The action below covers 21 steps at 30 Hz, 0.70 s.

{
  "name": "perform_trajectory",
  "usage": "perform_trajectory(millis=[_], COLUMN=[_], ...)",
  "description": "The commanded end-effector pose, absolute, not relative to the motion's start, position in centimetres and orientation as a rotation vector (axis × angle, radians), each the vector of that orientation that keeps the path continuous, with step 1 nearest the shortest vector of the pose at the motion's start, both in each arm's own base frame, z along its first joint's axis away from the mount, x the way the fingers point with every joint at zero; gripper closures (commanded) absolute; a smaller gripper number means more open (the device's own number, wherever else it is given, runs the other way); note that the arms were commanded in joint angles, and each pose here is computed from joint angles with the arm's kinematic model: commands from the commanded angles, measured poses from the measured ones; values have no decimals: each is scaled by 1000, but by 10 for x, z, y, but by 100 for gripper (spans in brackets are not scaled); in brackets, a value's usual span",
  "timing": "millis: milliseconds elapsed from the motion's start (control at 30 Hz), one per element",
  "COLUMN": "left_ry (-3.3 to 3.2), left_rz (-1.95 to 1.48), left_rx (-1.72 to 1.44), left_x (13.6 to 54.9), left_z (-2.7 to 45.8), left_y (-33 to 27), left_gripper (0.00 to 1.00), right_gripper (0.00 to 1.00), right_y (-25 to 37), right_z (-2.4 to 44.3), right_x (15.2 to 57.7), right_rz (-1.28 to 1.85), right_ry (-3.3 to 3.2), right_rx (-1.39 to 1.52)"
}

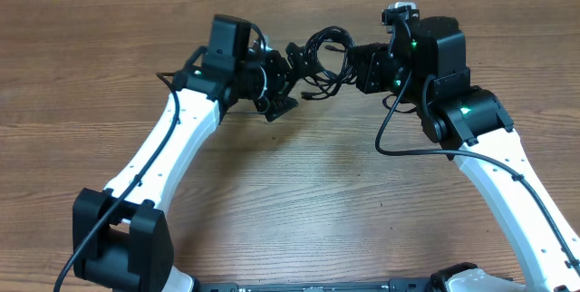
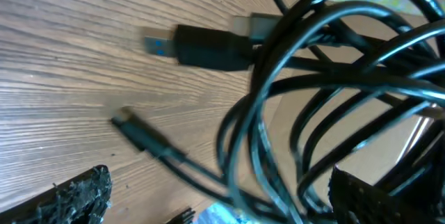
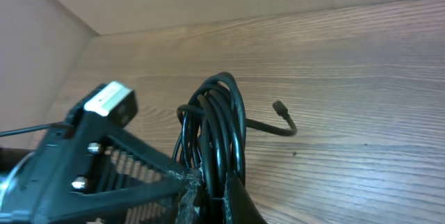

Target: Untangle cables

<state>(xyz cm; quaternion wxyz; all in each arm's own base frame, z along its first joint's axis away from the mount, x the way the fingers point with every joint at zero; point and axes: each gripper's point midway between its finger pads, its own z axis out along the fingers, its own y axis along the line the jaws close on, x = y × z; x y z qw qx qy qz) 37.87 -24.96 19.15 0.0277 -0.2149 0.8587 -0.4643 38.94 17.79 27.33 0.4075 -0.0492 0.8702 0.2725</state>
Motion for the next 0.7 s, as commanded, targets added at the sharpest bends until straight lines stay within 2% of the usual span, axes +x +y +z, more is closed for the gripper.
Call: perform_trajectory(millis=[0,100,133,200,267,433,567,667], left_ry=[2624,2600,2597,2595,2594,2586,2577,2569], left_rz=[-1437,-1453,-1449,-1438,-1431,-1403,-1377,-1347], left_rx=[-690,-651,-651,-673,-677,-690,-702,-692], left_x=[383,386,386,387,388,391,394,396], left_z=[197,201,202,200,200,198,196,195], left_y=[-259,-265,-265,-265,-264,-262,-259,-257], left_gripper=[0,1,4,16,36,75,95,96], right_gripper=[96,96,96,96,96,96,96,96], right_y=[185,188,189,189,189,190,190,190], right_z=[301,301,301,301,300,300,300,299], right_x=[385,383,382,381,381,381,380,380], right_rz=[739,762,769,771,771,772,776,775], right_ry=[2125,2127,2128,2131,2134,2135,2135,2138], right_rx=[-172,-187,-191,-192,-192,-192,-194,-193])
